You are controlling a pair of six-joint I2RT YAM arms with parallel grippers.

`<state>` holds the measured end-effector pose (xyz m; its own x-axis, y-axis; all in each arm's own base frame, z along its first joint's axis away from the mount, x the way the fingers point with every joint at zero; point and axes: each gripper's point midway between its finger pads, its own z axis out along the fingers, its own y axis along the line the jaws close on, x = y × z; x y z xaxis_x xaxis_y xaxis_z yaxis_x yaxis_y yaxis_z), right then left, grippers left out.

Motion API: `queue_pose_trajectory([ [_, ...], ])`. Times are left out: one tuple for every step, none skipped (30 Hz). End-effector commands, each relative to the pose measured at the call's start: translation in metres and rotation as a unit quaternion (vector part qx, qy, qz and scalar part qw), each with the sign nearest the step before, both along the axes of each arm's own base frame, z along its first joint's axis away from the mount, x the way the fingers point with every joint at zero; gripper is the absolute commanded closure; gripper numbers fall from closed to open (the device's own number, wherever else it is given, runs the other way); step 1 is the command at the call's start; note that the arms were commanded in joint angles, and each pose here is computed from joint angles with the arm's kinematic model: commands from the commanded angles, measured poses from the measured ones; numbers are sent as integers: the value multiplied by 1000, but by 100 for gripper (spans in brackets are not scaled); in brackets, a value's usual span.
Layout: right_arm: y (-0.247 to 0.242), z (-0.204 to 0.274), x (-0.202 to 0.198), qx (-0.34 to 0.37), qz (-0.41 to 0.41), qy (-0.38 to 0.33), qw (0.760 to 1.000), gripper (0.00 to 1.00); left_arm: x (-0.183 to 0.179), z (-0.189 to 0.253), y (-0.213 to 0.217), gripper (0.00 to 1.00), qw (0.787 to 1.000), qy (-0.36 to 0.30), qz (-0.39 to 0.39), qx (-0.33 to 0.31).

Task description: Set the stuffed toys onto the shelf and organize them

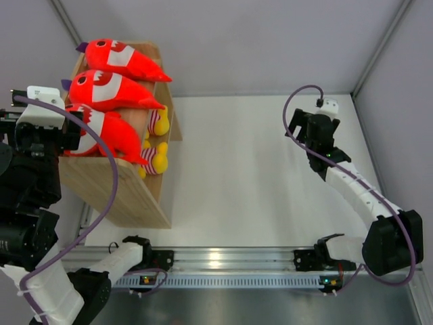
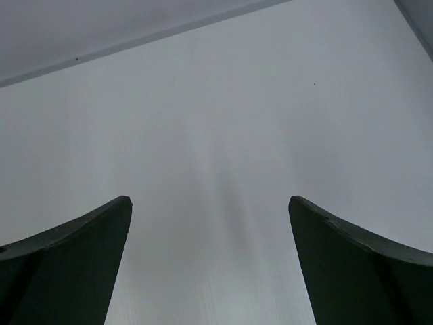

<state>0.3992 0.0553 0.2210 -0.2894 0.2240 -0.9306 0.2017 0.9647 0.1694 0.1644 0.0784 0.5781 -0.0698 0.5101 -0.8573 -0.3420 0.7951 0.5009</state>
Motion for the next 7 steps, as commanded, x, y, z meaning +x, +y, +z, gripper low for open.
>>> queue_pose_trajectory([
  [-7, 20, 1, 11, -18, -49, 999, 1, 5, 9, -3, 2, 1000, -21, -7, -14],
  [-7, 21, 2, 13, -21, -54, 998, 1, 6, 8, -4, 2, 1000, -19, -8, -15],
  [-8, 18, 2, 20, -27, -54, 998, 1, 9, 6, -4, 1, 1000, -16, -8, -14],
  [-8, 18, 2, 22, -30, -56, 998, 1, 10, 6, -4, 1, 1000, -15, -9, -15],
  [-7, 18, 3, 24, -28, -58, 998, 1, 11, 5, -5, 1, 1000, -13, -9, -14],
  [-6, 18, 4, 24, -24, -57, 998, 1, 12, 4, -5, 1, 1000, -12, -10, -15],
  [-3, 18, 5, 27, -17, -57, 998, 0, 13, 4, -6, 1, 1000, -10, -12, -14],
])
